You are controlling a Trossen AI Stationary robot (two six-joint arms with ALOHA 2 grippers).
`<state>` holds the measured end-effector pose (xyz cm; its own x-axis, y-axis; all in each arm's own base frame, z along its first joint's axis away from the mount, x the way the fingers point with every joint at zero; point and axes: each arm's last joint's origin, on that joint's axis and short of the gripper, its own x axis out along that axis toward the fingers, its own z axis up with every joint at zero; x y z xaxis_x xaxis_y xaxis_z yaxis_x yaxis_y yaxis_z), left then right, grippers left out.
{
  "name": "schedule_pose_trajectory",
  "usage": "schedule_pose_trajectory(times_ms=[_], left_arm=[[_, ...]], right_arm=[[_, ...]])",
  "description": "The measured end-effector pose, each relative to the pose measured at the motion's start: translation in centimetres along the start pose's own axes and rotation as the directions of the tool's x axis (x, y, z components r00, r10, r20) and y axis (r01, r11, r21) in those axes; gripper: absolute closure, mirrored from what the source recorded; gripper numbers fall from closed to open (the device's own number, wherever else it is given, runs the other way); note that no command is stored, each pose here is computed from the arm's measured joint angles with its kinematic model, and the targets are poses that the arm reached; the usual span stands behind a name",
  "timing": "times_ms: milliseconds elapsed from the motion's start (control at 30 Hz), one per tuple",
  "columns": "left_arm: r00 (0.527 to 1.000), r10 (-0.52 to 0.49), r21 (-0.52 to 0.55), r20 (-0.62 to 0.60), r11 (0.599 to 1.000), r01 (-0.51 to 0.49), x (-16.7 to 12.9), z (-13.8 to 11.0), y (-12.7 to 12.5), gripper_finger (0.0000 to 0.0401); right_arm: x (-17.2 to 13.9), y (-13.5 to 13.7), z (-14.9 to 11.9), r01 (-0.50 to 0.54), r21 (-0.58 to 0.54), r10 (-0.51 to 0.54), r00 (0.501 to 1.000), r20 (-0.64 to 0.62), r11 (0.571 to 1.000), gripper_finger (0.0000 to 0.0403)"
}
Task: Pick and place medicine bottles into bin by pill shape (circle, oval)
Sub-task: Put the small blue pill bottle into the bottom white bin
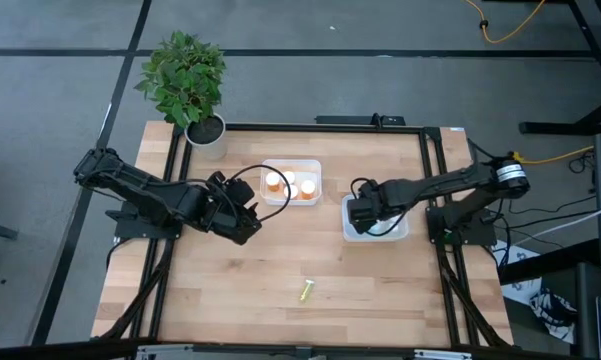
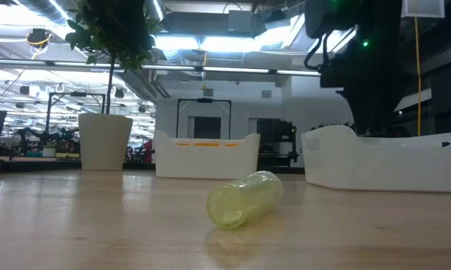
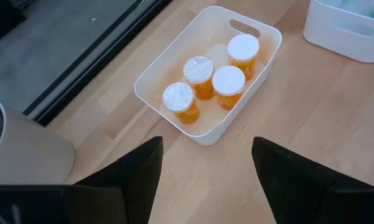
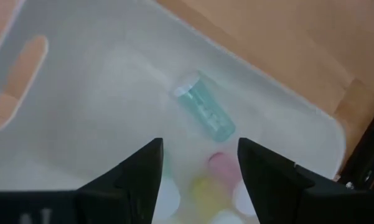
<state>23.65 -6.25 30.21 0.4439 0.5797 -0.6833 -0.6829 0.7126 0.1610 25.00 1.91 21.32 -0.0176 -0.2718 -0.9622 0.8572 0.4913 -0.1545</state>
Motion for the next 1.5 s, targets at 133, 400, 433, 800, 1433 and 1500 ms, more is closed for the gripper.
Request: schedule_pose_trajectory(times_ms=[133,400,433,800,1433,1500], left_arm=[[1.0,0.0,-0.001,0.0,1.0,0.0,0.0,0.0,0.0,0.0158],[1.0,0.0,0.0,0.0,1.0,0.0,0.0,0.0,0.0,0.0158],[1.0,-0.001,0.0,0.001,1.0,0.001,0.0,0.0,0.0,0.0158],[1.0,0.001,0.0,0.002,1.0,-0.001,0.0,0.0,0.0,0.0158],[1.0,0.004,0.004,0.003,1.0,-0.004,0.0,0.0,0.0,0.0158],[1.0,0.004,0.012,0.003,1.0,-0.004,0.0,0.0,0.0,0.0158]], right_arm=[[0.8,0.4,0.1,0.014,0.002,-0.014,0.999,-0.036,1.0,0.0194],[2.5,0.9,1.3,0.042,-0.018,-0.043,0.998,-0.049,0.999,0.0194],[2.8,1.0,1.6,0.04,-0.03,-0.042,0.998,-0.054,0.999,0.0194],[5.5,1.6,2.6,0.072,-0.055,-0.078,0.989,-0.124,0.996,0.0194],[5.7,2.2,2.5,0.053,0.011,-0.052,0.993,-0.109,0.999,0.0194],[5.6,2.2,2.5,0.06,0.008,-0.058,0.992,-0.112,0.998,0.0194]])
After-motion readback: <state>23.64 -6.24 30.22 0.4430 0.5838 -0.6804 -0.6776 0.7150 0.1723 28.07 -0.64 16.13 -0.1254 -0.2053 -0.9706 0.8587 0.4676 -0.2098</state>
